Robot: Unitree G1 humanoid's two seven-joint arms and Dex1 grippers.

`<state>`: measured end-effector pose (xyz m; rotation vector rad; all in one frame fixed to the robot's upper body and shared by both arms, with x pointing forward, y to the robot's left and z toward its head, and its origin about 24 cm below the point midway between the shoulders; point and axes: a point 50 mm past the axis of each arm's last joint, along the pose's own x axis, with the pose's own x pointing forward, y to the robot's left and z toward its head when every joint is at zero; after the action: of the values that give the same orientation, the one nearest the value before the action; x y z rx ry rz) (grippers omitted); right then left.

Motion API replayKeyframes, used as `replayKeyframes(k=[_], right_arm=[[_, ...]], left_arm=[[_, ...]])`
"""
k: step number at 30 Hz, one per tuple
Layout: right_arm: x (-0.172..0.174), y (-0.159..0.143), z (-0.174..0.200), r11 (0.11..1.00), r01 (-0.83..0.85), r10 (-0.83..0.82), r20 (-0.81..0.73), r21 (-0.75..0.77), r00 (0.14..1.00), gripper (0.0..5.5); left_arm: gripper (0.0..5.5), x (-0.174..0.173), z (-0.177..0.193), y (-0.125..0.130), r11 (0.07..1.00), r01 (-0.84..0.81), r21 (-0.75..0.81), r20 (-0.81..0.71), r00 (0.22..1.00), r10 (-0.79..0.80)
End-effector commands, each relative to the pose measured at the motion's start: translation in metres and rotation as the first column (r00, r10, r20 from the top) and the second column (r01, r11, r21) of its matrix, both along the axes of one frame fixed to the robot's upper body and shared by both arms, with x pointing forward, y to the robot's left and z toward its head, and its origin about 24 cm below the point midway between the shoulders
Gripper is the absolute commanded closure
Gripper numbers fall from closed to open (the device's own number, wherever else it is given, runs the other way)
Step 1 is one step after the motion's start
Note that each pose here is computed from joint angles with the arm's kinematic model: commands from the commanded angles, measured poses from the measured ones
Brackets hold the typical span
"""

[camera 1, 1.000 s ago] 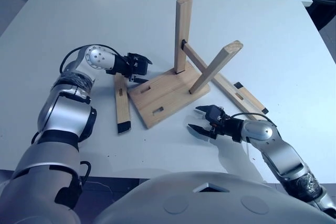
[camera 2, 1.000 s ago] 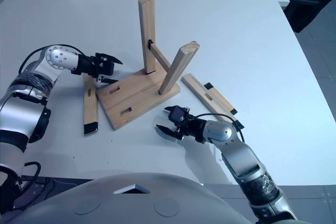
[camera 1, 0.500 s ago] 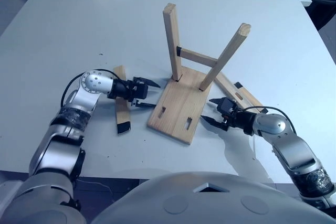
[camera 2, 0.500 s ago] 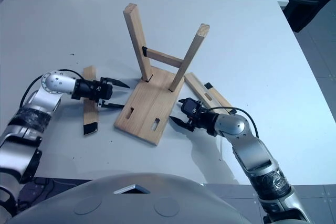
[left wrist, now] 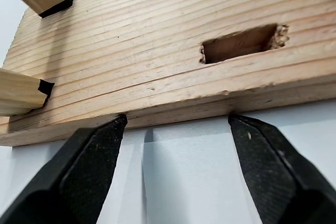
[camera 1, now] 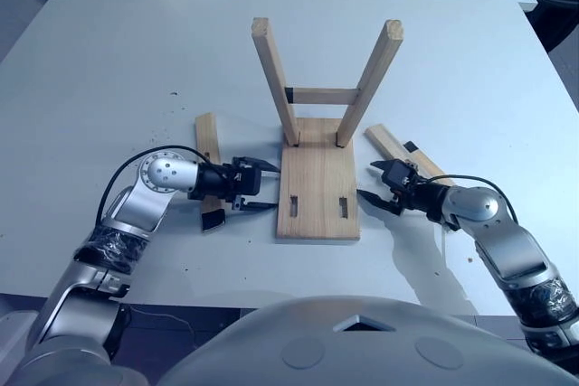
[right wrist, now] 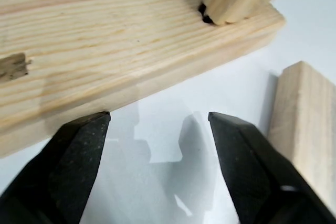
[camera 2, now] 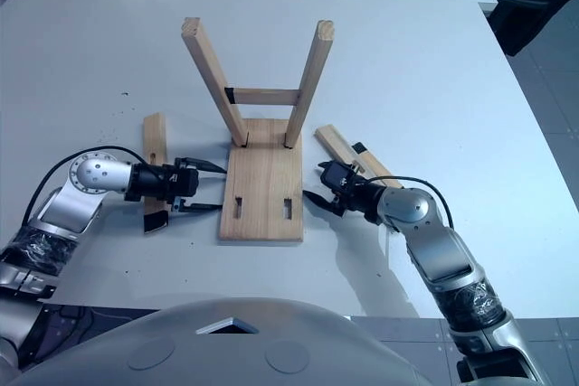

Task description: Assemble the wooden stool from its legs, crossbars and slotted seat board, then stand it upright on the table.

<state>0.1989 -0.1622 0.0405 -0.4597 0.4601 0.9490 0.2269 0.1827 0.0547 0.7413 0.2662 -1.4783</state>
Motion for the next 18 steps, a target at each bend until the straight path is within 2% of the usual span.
replayKeyframes(k=[1, 7, 13, 18], right_arm=[[-0.003, 0.006, -0.004, 1.0, -0.029, 0.029, -0.02, 0.011, 0.999, 2.07], [-0.007, 0.001, 0.001, 0.999, -0.038, 0.038, -0.015, 0.01, 0.999, 2.07], [-0.014, -0.015, 0.036, 0.999, 0.0, -0.001, 0.021, 0.054, 1.0, 2.07], [-0.03, -0.035, 0.066, 0.991, 0.056, -0.057, 0.009, 0.12, 0.998, 2.07]], left_arm=[[1.9, 0.002, 0.003, 0.0, 1.0, -0.012, -0.009, 0.016, 1.0, 0.012], [1.9, 0.004, 0.016, 0.008, 0.998, -0.058, -0.035, 0.029, 0.998, 0.059], [1.9, -0.008, 0.048, 0.023, 0.983, -0.15, -0.109, 0.036, 0.987, 0.154], [1.9, -0.012, 0.069, 0.038, 0.926, -0.326, -0.192, 0.072, 0.936, 0.344]])
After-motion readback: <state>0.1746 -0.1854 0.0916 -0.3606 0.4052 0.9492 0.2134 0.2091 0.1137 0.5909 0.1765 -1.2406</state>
